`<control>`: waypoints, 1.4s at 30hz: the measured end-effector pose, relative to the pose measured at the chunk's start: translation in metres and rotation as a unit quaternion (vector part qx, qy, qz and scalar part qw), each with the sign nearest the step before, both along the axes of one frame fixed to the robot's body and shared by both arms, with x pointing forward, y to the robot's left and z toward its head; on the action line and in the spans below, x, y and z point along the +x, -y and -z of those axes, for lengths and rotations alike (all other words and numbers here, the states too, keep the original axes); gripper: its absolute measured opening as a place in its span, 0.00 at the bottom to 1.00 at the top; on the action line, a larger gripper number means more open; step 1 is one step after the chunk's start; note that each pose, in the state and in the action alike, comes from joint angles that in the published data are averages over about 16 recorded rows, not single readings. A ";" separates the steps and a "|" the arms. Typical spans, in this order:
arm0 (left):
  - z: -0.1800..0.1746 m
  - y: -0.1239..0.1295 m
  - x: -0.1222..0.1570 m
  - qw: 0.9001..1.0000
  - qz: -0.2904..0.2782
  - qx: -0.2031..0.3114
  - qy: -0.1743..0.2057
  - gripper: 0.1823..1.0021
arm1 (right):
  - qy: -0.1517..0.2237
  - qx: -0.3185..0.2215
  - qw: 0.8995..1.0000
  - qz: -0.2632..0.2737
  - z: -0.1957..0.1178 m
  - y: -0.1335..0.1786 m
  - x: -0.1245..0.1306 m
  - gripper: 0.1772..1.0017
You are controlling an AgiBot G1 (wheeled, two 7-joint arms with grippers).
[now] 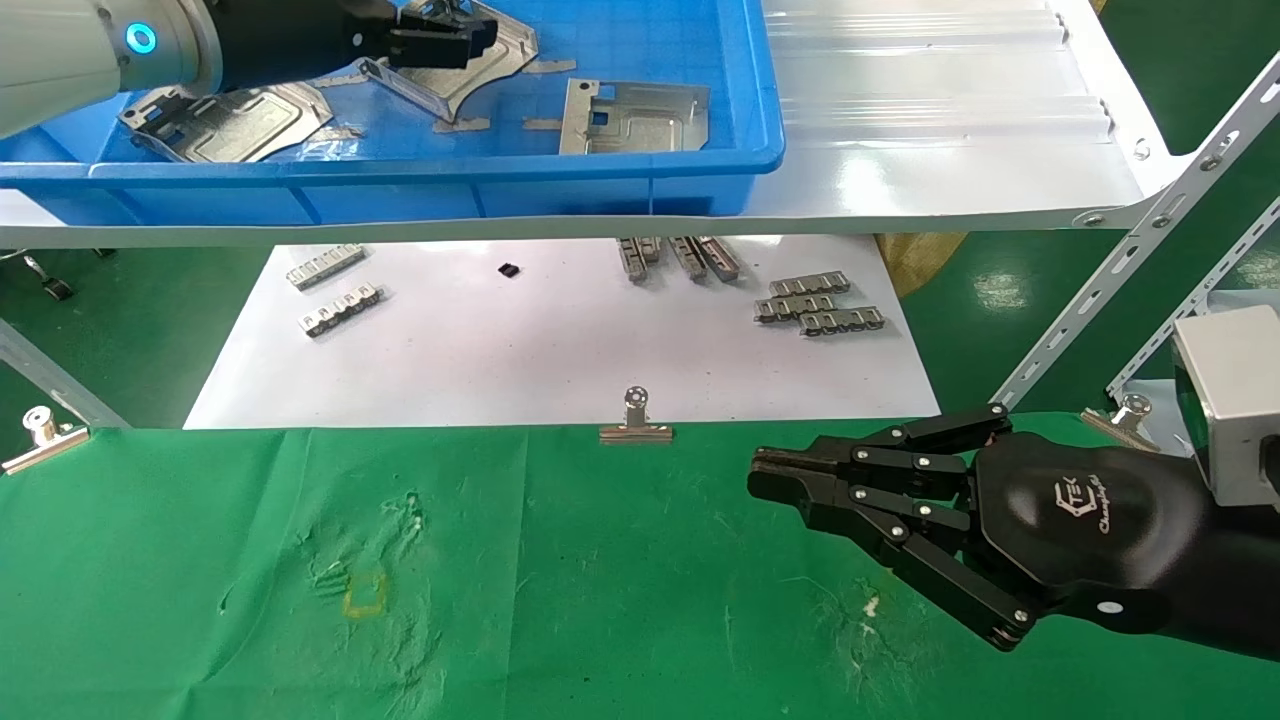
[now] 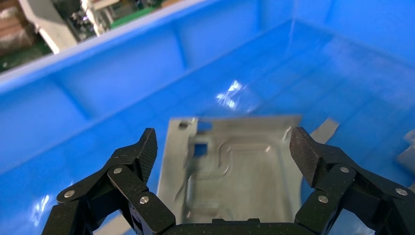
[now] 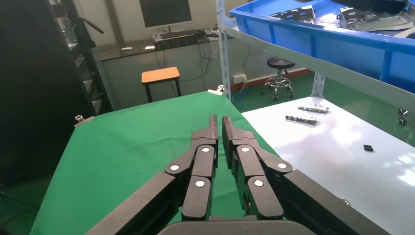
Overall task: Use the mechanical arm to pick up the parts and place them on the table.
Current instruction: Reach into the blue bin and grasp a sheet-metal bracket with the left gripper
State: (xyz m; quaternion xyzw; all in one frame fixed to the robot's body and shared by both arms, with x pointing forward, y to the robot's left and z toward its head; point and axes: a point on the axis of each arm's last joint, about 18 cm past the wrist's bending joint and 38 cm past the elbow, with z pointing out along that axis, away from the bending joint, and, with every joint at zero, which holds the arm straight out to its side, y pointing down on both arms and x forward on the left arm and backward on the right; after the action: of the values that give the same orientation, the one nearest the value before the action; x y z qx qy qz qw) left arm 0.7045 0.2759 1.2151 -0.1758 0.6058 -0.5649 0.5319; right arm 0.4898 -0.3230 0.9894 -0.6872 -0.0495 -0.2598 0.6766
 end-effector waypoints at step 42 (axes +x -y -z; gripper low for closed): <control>-0.018 -0.027 -0.026 1.000 0.018 -0.002 0.007 0.17 | 0.000 0.000 1.000 0.000 0.000 0.000 0.000 0.92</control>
State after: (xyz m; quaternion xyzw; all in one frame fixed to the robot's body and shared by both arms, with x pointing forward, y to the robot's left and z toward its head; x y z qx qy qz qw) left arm 0.6786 0.3033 1.2331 -0.1621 0.6041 -0.5772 0.5250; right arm 0.4898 -0.3230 0.9894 -0.6872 -0.0495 -0.2598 0.6766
